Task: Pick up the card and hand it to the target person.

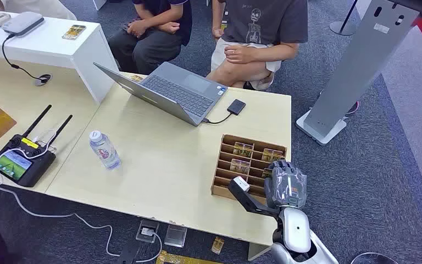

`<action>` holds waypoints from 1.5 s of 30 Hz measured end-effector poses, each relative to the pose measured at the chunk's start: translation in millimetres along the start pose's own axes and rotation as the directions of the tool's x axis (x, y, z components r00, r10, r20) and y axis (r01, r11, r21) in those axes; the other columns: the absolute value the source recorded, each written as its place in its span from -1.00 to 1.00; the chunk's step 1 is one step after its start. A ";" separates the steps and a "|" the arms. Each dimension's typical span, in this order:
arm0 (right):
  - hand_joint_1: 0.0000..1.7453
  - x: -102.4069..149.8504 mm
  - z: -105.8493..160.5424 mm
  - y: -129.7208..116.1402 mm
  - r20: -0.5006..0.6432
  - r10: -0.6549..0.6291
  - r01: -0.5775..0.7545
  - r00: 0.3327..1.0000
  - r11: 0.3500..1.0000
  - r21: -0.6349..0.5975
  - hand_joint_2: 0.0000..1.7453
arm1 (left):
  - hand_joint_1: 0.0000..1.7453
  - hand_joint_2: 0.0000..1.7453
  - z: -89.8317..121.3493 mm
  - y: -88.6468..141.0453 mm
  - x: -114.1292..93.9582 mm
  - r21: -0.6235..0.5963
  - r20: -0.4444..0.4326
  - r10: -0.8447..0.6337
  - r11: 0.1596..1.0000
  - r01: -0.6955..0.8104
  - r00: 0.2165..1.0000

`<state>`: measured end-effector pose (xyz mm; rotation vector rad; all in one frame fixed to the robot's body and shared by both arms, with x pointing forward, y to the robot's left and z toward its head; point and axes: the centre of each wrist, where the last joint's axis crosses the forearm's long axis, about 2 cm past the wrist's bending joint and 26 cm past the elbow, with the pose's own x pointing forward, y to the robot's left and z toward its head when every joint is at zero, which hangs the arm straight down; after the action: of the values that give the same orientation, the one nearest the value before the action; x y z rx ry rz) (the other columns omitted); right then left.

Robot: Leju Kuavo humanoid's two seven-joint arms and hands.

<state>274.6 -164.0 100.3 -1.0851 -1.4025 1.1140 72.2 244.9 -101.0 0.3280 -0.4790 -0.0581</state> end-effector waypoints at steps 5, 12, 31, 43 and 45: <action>0.42 0.2 1.4 0.8 0.001 0.006 -0.006 1.000 1.000 0.006 1.00 | -1.00 -1.00 0.0 0.0 0.0 -0.001 0.001 -0.001 1.000 0.001 1.000; 0.64 0.4 2.6 1.5 0.002 0.014 -0.014 1.000 1.000 0.013 1.00 | -1.00 -1.00 -0.1 0.1 0.0 -0.003 0.003 -0.003 1.000 0.003 1.000; 0.65 4.0 4.5 -10.4 0.029 0.009 -0.007 1.000 0.998 -0.057 1.00 | -1.00 -1.00 -0.6 1.0 -0.4 -0.013 0.020 -0.016 1.000 0.016 1.000; 0.61 11.3 -2.3 -50.9 0.088 -0.012 0.027 0.996 0.985 -0.170 1.00 | -1.00 -1.00 -1.1 2.1 -1.0 -0.020 0.035 -0.029 0.999 0.029 0.999; 0.62 12.2 -2.7 -58.2 0.095 -0.021 0.039 0.995 0.980 -0.193 1.00 | -1.00 -1.00 -1.1 2.1 -1.1 -0.018 0.034 -0.029 0.999 0.030 0.999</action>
<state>272.6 -161.9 159.8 -1.1582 -1.6235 1.0324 71.7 247.3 -101.7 0.3164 -0.5071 -0.0969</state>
